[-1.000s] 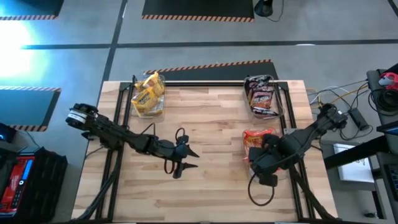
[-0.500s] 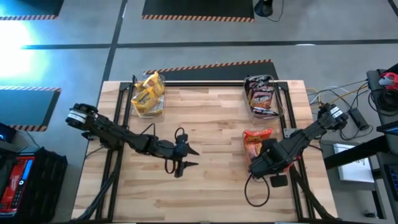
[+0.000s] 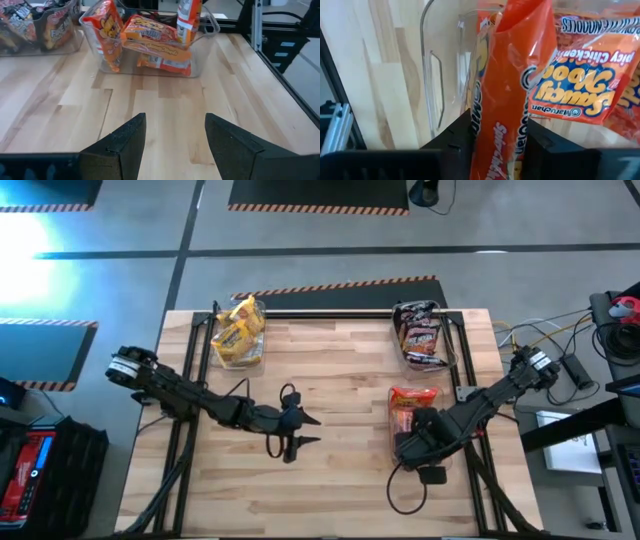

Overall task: Sort Maruchan noodles
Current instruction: Put the orange noodle pack into the bottom transparent bin, then return to Home Position

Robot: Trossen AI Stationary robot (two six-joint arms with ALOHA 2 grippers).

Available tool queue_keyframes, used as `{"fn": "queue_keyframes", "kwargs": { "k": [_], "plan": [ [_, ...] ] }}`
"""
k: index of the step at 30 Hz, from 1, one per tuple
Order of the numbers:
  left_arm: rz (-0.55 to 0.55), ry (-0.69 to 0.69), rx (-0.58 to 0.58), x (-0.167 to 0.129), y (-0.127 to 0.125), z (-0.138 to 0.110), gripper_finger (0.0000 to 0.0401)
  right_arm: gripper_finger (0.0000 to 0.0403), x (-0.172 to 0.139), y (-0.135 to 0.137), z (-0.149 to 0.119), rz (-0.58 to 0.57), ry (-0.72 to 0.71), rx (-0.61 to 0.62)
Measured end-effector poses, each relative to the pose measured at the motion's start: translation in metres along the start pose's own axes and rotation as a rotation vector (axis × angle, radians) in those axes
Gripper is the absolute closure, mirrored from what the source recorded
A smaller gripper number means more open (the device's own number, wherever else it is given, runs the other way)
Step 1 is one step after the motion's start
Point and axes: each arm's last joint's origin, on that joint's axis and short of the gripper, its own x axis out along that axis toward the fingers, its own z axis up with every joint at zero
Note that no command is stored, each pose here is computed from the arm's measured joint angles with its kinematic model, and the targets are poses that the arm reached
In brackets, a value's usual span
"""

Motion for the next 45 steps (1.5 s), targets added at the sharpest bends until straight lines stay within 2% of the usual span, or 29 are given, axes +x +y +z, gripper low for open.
{"fn": "queue_keyframes", "kwargs": {
  "k": [3,8,12,15,20,23,29,32,36,41,45],
  "plan": [
    [0.005,-0.001,-0.017,0.000,0.000,0.000,0.0214,0.0288,0.000,0.000,0.000,0.000,0.000,0.035],
    [0.010,-0.019,-0.027,0.000,0.000,0.002,0.0214,0.0251,0.000,-0.001,-0.002,-0.018,0.012,0.019],
    [0.095,-0.044,-0.033,0.000,0.002,0.003,0.0214,0.0226,-0.006,-0.011,-0.013,-0.177,0.085,0.012],
    [0.124,-0.050,-0.035,0.000,0.004,0.003,0.0214,0.0217,-0.013,-0.015,-0.016,-0.254,0.048,0.020],
    [0.125,-0.050,-0.059,0.000,0.003,0.003,0.0214,0.0216,-0.022,-0.011,-0.012,-0.157,-0.107,0.033],
    [0.126,-0.046,-0.062,0.000,0.004,0.003,0.0214,0.0221,-0.025,-0.012,-0.014,-0.143,-0.129,0.047],
    [0.128,-0.060,-0.072,-0.004,0.004,0.006,0.0214,0.0231,-0.046,-0.016,-0.023,-0.110,-0.165,0.153],
    [0.126,-0.073,-0.060,-0.012,0.005,0.014,0.0214,0.0235,-0.061,-0.017,-0.027,-0.091,-0.253,0.164],
    [0.134,-0.032,-0.046,-0.034,0.008,0.024,0.0214,0.0244,-0.071,-0.018,-0.028,-0.177,-0.481,0.122],
    [0.133,0.055,-0.083,-0.077,0.010,0.031,0.0214,0.0256,-0.076,-0.020,-0.036,-0.264,-0.713,0.022],
    [0.174,0.046,-0.106,-0.114,0.004,0.034,0.0214,0.0263,-0.069,-0.023,-0.042,-0.243,-0.864,-0.043]
  ]
}}
